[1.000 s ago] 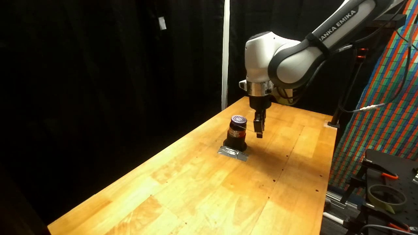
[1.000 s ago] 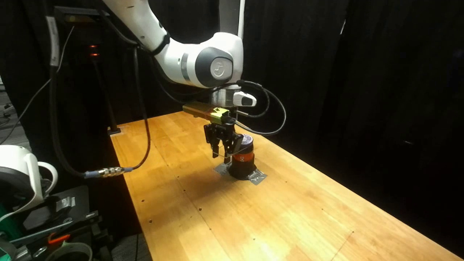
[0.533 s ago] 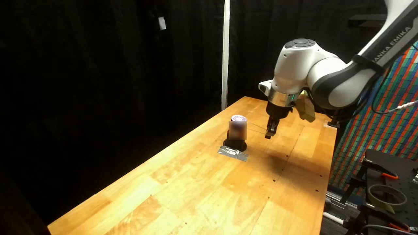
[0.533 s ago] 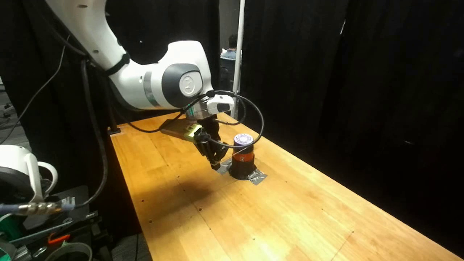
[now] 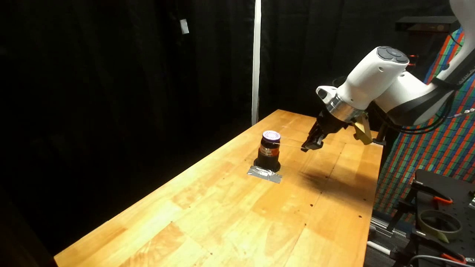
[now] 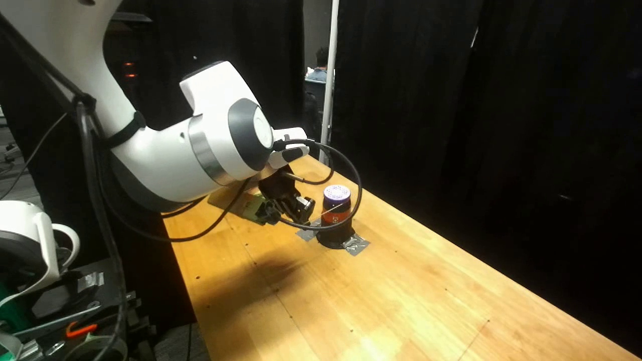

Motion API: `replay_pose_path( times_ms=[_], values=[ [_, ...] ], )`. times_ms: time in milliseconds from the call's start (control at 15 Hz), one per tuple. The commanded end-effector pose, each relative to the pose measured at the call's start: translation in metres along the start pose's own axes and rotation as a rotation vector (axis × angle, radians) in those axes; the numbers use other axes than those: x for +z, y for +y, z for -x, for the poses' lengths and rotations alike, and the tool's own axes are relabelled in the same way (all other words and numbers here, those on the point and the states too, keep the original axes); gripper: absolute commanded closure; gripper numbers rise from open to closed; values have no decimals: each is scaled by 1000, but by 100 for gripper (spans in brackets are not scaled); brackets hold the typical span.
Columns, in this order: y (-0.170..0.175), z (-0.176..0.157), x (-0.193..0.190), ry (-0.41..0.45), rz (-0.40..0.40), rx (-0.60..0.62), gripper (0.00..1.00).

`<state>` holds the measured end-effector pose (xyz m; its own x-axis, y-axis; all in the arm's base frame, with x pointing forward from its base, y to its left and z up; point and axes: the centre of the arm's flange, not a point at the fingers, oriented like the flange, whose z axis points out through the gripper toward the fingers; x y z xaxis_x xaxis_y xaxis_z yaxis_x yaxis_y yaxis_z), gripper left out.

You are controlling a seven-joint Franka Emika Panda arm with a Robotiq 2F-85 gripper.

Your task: Put the rubber bung around the neck of the brown bottle

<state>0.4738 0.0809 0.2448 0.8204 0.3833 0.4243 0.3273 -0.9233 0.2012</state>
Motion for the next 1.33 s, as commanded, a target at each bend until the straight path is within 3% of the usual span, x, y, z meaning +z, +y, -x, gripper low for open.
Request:
replay_pose_path(
  times_ms=[0,267,733,867,933,1067,1267],
  values=[
    [-8,39,8,154,-22,23,84],
    [6,28,2,280,-71,34,83],
    [31,18,-3,387,-106,55,84],
    [41,10,-11,315,-91,49,85],
    [41,-2,-24,226,-73,33,59],
    [31,-23,-44,84,-12,-15,57],
    [19,-40,-64,-16,106,-36,35]
  ],
)
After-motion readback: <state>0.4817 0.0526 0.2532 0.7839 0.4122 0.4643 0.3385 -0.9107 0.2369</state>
